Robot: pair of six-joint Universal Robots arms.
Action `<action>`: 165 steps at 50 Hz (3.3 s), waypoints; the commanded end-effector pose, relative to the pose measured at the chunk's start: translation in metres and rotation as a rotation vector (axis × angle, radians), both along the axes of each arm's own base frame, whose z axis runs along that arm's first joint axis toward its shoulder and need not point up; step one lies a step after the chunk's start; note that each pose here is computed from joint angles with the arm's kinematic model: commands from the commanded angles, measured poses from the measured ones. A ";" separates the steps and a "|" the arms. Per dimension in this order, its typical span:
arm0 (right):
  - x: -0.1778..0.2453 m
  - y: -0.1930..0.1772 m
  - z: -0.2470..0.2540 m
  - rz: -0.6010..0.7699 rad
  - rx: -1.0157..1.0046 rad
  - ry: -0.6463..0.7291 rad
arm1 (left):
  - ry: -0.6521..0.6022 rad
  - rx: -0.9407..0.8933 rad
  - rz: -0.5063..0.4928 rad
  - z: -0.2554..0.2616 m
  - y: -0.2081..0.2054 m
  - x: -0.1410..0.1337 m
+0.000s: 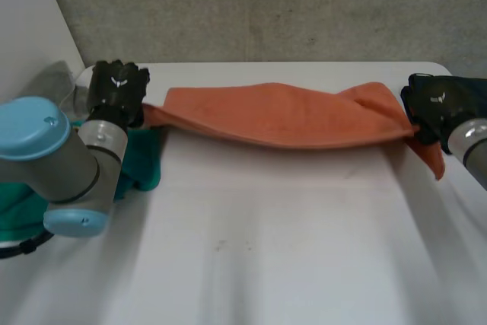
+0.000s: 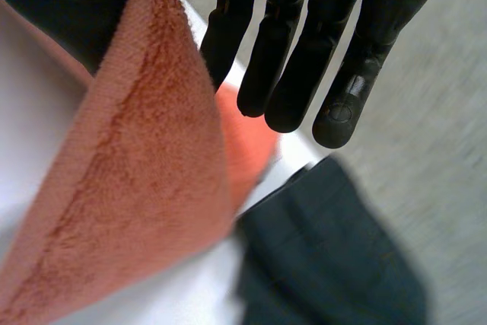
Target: Fold the laundry.
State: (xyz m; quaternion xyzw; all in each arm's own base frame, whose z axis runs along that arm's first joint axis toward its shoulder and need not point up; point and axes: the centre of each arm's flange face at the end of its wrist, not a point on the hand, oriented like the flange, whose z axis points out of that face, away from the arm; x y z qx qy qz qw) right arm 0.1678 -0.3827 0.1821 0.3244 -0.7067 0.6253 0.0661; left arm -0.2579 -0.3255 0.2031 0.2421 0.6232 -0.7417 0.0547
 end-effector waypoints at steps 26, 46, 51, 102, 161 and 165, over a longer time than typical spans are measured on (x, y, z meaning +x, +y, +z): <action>-0.052 0.023 -0.026 -0.089 0.447 0.077 | -0.062 0.180 0.023 0.003 0.030 0.022; -0.083 0.100 0.019 0.034 0.492 0.494 | -0.606 0.525 -0.144 -0.016 0.163 0.049; -0.075 0.082 0.010 0.033 0.382 0.519 | -0.570 0.419 -0.123 -0.017 0.127 0.031; -0.009 0.015 -0.007 0.025 -0.107 0.151 | -0.310 0.090 0.065 -0.043 0.034 0.014; -0.006 -0.062 -0.030 -0.137 -0.265 0.364 | -0.493 -0.106 0.057 -0.057 -0.043 -0.060; -0.007 -0.053 -0.023 -0.160 -0.240 0.314 | -0.444 -0.196 0.031 -0.048 -0.029 -0.078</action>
